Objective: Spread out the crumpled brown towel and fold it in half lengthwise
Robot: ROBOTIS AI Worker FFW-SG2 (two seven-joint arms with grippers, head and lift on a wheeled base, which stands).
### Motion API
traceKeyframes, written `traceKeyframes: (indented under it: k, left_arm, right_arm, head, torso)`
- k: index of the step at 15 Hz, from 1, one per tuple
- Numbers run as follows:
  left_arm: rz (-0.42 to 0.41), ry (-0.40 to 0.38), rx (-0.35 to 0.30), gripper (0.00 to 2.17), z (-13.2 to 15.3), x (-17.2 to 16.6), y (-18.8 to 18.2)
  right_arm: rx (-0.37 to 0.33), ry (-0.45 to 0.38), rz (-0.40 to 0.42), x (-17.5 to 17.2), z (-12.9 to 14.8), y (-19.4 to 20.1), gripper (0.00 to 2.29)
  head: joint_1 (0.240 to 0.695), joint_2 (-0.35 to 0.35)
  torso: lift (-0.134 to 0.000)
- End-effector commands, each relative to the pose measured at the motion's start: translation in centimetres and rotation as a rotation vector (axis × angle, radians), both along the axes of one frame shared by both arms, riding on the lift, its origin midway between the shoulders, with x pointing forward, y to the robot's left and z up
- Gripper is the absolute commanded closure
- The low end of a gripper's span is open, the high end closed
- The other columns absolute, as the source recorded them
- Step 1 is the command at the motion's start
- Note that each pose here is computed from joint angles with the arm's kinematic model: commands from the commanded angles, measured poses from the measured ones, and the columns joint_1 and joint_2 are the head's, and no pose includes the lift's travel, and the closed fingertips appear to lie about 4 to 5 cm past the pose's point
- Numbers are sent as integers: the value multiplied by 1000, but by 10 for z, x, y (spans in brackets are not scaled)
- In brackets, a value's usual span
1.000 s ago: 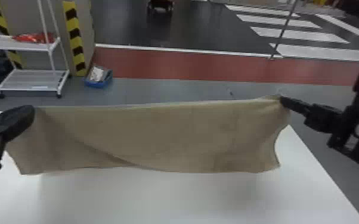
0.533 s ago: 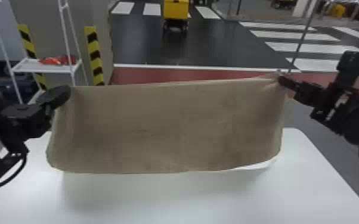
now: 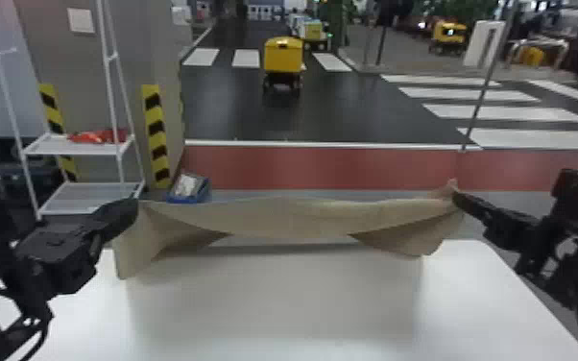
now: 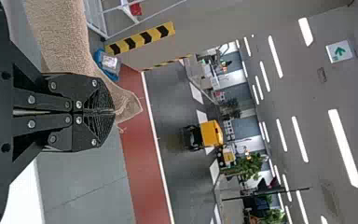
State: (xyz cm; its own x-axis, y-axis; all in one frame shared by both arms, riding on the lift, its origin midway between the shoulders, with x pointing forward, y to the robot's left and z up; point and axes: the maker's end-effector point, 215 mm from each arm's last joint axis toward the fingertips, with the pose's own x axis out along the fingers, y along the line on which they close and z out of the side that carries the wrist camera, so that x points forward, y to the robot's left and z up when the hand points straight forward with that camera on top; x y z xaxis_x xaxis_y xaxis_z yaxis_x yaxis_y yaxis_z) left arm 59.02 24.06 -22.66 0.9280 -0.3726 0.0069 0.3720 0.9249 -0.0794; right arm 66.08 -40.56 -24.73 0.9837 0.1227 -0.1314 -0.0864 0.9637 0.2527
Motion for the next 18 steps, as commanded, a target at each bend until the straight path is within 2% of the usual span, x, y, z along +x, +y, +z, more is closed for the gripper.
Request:
traceKeyframes:
  k: [1, 3, 6, 9, 10, 11, 13, 14, 15, 18]
  left_arm:
    - [-43, 90, 34, 1899, -64, -41, -25]
    - [-83, 176, 97, 1899, -120, -74, -46]
    - [-99, 225, 163, 1899, -153, -105, -59]
    - [-91, 240, 191, 1892, -159, -121, -62]
    - [-74, 245, 192, 1777, -162, -124, -59]
    - [-68, 247, 201, 1565, -164, -126, -58]
    - [-57, 255, 225, 694, -171, -132, -51]
    - [-56, 264, 250, 346, -178, -138, -45]
    - [-53, 271, 259, 137, -182, -142, -41]
    - [-9, 270, 299, 90, -195, -150, -16]
  right_arm:
    - [4, 23, -16, -42, -48, -23, 1301]
    - [12, 51, -17, -71, -77, -40, 1301]
    - [24, 84, -17, -99, -101, -60, 1301]
    - [34, 121, -30, -125, -117, -83, 1301]
    - [53, 133, -23, -132, -123, -84, 1301]
    - [63, 128, -14, -136, -122, -81, 1305]
    - [65, 126, 8, -139, -119, -69, 1301]
    - [81, 131, 20, -140, -119, -61, 1301]
    - [82, 128, 28, -139, -115, -55, 1301]
    - [87, 129, 36, -138, -114, -48, 1301]
  head:
    - [515, -135]
    - [592, -176]
    - [691, -233]
    - [695, -291]
    - [695, -302]
    - [695, -314]
    - [695, -325]
    - [695, -324]
    - [695, -318]
    - [695, -290]
  torso:
    - [-124]
    - [-124]
    - [-124]
    - [-124]
    - [-124]
    - [-124]
    - [-124]
    - [-124]
    - [-124]
    - [-124]
